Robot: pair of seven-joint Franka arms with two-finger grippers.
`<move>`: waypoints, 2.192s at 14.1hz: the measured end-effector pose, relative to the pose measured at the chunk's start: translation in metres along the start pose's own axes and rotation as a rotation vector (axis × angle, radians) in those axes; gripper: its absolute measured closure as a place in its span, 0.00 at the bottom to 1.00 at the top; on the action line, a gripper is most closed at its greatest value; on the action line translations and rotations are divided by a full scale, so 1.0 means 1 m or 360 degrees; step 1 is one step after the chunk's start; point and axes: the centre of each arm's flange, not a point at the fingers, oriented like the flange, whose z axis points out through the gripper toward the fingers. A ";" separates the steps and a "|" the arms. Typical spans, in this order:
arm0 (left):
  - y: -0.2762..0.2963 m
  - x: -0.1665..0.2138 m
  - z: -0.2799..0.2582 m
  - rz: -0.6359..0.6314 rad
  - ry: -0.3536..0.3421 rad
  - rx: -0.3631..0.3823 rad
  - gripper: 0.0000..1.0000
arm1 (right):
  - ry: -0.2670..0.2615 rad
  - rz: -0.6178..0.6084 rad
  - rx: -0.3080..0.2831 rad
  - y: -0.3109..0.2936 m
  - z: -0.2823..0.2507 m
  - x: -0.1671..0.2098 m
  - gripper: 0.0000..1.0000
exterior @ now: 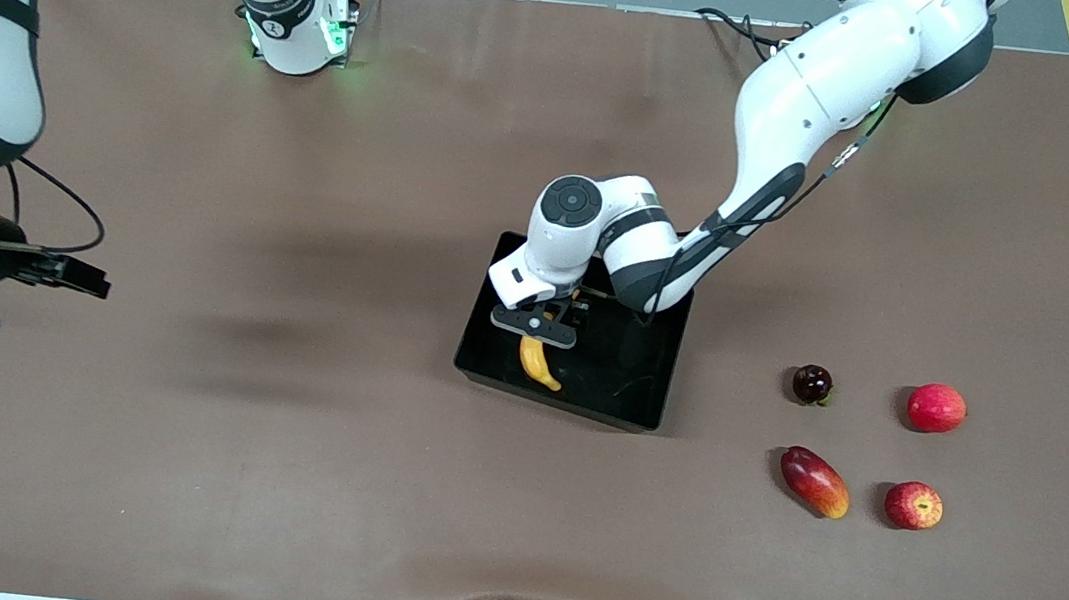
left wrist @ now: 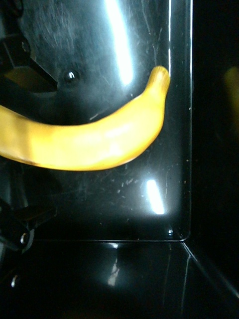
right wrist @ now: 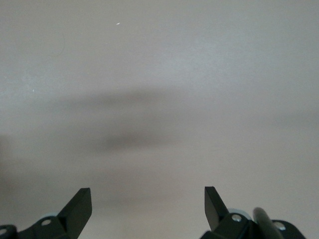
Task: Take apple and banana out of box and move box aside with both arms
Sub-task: 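Grasp the banana with the left gripper while the right gripper approaches the tray, then lift the banana out with the left gripper while the right gripper grips the tray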
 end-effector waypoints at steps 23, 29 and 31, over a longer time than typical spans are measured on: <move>-0.047 0.070 -0.124 -0.0084 0.0178 0.0092 0.63 | -0.0252 0.0063 0.0259 -0.204 0.030 -0.040 0.00; -0.181 0.105 -0.209 0.0015 0.0008 0.0037 0.63 | -0.0150 0.0134 0.0275 -0.296 0.061 -0.056 0.00; -0.249 0.099 -0.217 0.0063 -0.0048 -0.0016 0.63 | -0.0143 0.0172 0.0271 -0.331 0.090 -0.063 0.00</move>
